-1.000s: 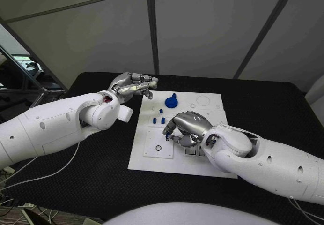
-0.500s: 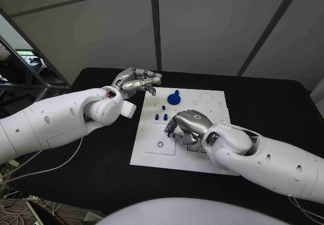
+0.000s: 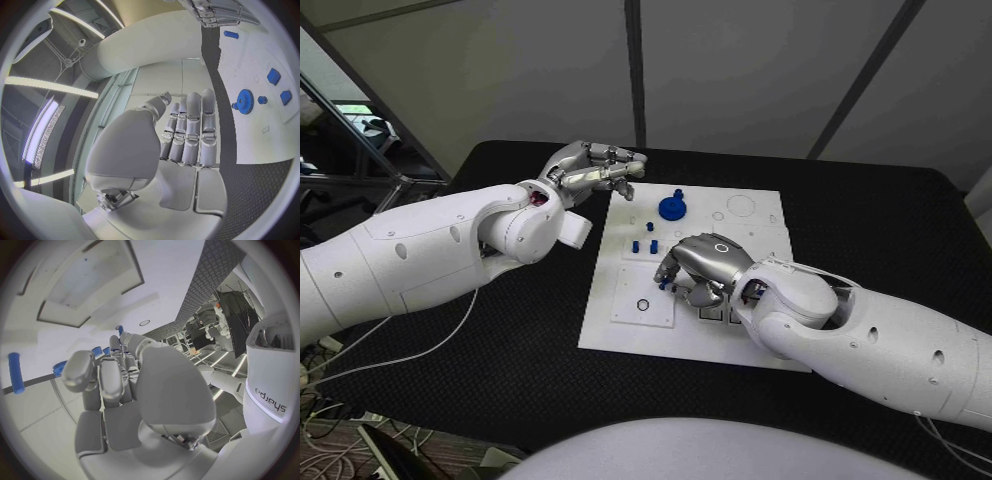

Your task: Assemble the parts on the task board

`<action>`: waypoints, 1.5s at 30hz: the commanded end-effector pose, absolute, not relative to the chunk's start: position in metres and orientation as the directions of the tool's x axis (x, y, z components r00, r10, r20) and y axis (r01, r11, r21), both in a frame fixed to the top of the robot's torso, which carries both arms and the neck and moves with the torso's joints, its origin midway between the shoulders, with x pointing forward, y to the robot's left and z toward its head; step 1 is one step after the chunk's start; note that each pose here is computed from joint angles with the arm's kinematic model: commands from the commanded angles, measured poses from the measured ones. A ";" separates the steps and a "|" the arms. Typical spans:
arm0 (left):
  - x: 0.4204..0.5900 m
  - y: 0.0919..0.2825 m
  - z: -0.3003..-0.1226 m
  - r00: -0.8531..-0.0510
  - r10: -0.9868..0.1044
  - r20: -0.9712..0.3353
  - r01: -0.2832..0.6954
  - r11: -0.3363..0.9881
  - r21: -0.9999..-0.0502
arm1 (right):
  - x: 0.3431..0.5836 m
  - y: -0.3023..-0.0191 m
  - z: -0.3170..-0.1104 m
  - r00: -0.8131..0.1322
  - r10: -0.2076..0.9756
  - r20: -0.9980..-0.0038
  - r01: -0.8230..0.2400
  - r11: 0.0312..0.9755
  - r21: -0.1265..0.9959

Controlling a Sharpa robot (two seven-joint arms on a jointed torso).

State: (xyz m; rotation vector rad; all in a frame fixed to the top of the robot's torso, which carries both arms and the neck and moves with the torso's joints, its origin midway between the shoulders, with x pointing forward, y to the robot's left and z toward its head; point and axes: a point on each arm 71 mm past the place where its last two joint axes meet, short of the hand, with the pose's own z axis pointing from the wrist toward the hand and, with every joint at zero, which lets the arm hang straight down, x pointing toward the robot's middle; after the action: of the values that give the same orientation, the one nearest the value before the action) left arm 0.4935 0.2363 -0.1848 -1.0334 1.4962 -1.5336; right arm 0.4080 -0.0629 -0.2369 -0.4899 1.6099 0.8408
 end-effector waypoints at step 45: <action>0.494 0.235 -0.185 -0.412 -0.910 0.056 -0.038 -0.044 -0.998 | 0.408 -0.059 -0.235 -0.180 0.123 -0.976 -0.732 0.646 0.217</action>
State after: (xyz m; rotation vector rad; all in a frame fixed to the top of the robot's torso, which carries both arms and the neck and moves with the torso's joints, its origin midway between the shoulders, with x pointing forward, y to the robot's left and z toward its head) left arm 0.4940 0.2359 -0.1861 -1.0388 1.5119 -1.5324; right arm 0.4087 -0.0595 -0.2397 -0.5276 1.6250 0.8053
